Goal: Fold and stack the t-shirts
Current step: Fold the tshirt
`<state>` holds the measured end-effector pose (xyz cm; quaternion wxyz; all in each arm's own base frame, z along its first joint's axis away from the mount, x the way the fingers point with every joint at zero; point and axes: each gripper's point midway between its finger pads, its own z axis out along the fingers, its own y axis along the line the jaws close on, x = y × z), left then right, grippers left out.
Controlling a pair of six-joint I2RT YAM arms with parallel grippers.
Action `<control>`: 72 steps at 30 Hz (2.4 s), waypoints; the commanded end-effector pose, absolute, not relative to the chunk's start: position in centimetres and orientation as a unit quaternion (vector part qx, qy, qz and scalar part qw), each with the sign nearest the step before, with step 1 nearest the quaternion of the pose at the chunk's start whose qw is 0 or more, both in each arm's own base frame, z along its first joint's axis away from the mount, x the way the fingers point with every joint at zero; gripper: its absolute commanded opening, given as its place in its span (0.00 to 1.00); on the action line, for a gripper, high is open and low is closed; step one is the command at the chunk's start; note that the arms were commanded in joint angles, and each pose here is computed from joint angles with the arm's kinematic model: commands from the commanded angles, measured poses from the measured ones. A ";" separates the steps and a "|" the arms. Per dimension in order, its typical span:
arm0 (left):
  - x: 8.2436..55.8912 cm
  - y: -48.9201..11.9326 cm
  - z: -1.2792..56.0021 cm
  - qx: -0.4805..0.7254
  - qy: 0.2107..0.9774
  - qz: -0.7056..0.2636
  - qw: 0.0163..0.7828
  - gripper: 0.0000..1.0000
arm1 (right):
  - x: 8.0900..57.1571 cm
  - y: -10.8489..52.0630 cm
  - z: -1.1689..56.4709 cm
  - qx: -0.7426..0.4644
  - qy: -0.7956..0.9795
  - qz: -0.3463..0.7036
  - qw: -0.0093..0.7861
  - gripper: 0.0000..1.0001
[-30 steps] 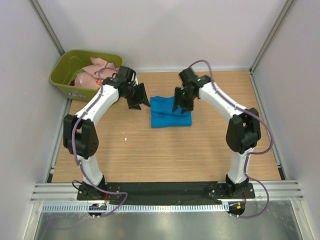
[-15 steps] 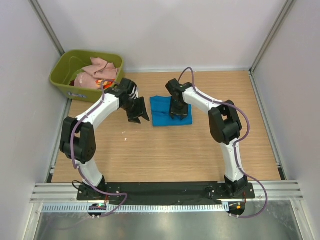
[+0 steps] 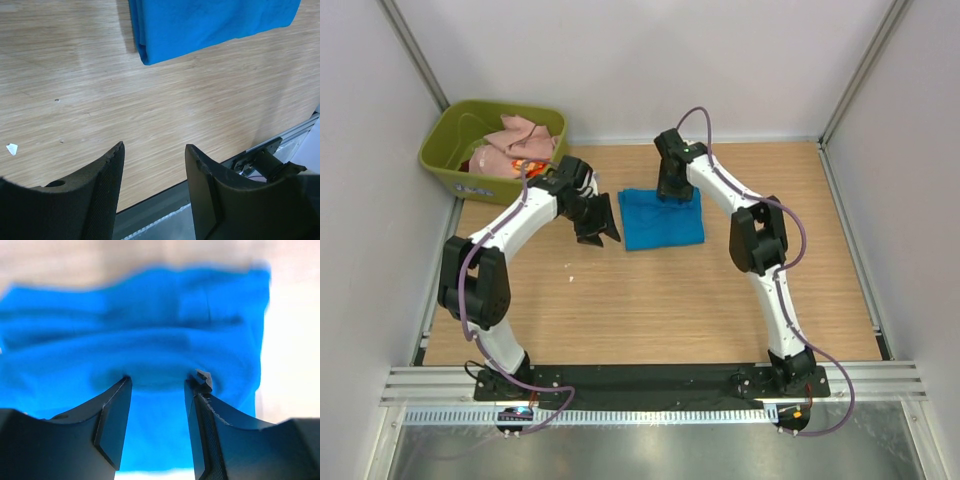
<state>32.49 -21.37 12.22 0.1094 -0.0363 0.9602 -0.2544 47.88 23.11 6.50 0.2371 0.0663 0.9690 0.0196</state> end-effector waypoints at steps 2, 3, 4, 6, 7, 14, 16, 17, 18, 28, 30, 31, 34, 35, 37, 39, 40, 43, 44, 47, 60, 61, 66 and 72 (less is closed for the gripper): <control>32.8 -22.4 13.7 -0.018 0.951 -0.283 0.121 0.53 | 54.4 24.4 9.4 0.054 0.942 0.045 0.329 0.54; 32.7 -22.4 13.8 -0.017 0.951 -0.283 0.124 0.53 | 55.4 24.8 10.2 0.043 0.936 0.052 0.347 0.55; 32.8 -22.3 13.9 -0.018 0.952 -0.279 0.127 0.54 | 56.2 25.0 9.9 0.038 0.933 0.055 0.353 0.56; 33.0 -22.4 13.8 -0.019 0.951 -0.280 0.128 0.54 | 57.5 26.0 13.1 0.027 0.919 0.085 0.385 0.56; 33.1 -22.6 13.8 -0.018 0.951 -0.282 0.128 0.55 | 57.7 26.0 13.9 0.028 0.916 0.090 0.391 0.57; 36.7 -24.7 13.6 -0.015 0.938 -0.311 0.151 0.56 | 54.2 22.6 16.1 0.020 0.924 0.074 0.374 0.63; 38.7 -26.5 14.2 -0.013 0.923 -0.348 0.161 0.52 | 53.3 22.6 17.2 0.019 0.925 0.100 0.367 0.61; 39.5 -27.0 14.4 -0.016 0.919 -0.358 0.165 0.46 | 52.9 22.3 16.0 0.020 0.929 0.113 0.353 0.57; 41.0 -28.1 15.8 -0.015 0.905 -0.384 0.184 0.44 | 52.5 22.4 17.0 0.018 0.925 0.129 0.356 0.55; 48.4 -30.7 11.7 -0.060 0.895 -0.401 0.185 0.21 | 51.1 20.8 12.0 0.062 0.927 0.235 0.286 0.08; 49.0 -30.9 11.5 -0.064 0.892 -0.406 0.190 0.20 | 51.5 21.1 11.9 0.062 0.919 0.261 0.290 0.06; 49.6 -31.0 11.5 -0.067 0.888 -0.409 0.199 0.20 | 51.9 21.3 11.2 0.062 0.915 0.271 0.292 0.05; 50.5 -30.9 10.7 -0.075 0.884 -0.412 0.206 0.20 | 52.4 20.8 9.7 0.080 0.911 0.286 0.287 0.04; 51.2 -31.0 10.5 -0.078 0.879 -0.419 0.213 0.20 | 53.2 20.9 9.5 0.082 0.903 0.296 0.299 0.04; 52.2 -30.7 10.4 -0.084 0.876 -0.419 0.224 0.20 | 54.2 20.5 9.2 0.098 0.894 0.314 0.305 0.04; 53.2 -30.6 9.9 -0.086 0.873 -0.417 0.237 0.20 | 54.9 20.2 7.8 0.105 0.893 0.319 0.300 0.04; 53.7 -30.3 9.6 -0.093 0.873 -0.416 0.239 0.20 | 55.6 19.9 7.8 0.110 0.891 0.318 0.305 0.04; 54.8 -29.9 7.8 -0.108 0.871 -0.416 0.236 0.19 | 56.9 19.4 5.8 0.121 0.891 0.318 0.301 0.04; 55.3 -29.8 6.8 -0.115 0.871 -0.413 0.238 0.19 | 57.3 19.1 4.6 0.130 0.891 0.317 0.297 0.04; 56.1 -29.1 5.1 -0.125 0.873 -0.406 0.240 0.19 | 58.7 17.7 3.4 0.142 0.889 0.309 0.308 0.04; 57.3 -26.2 -0.3 -0.164 0.890 -0.358 0.232 0.16 | 59.7 11.5 -2.6 0.226 0.887 0.283 0.286 0.24; 57.4 -26.1 -0.3 -0.164 0.891 -0.355 0.232 0.17 | 60.1 10.9 -2.7 0.256 0.878 0.289 0.282 0.25; 57.6 -26.1 0.5 -0.162 0.891 -0.355 0.234 0.17 | 61.1 9.3 -2.3 0.294 0.876 0.271 0.272 0.28; 57.9 -26.5 2.6 -0.153 0.889 -0.364 0.231 0.19 | 62.4 7.2 2.0 0.284 0.870 0.274 0.295 0.29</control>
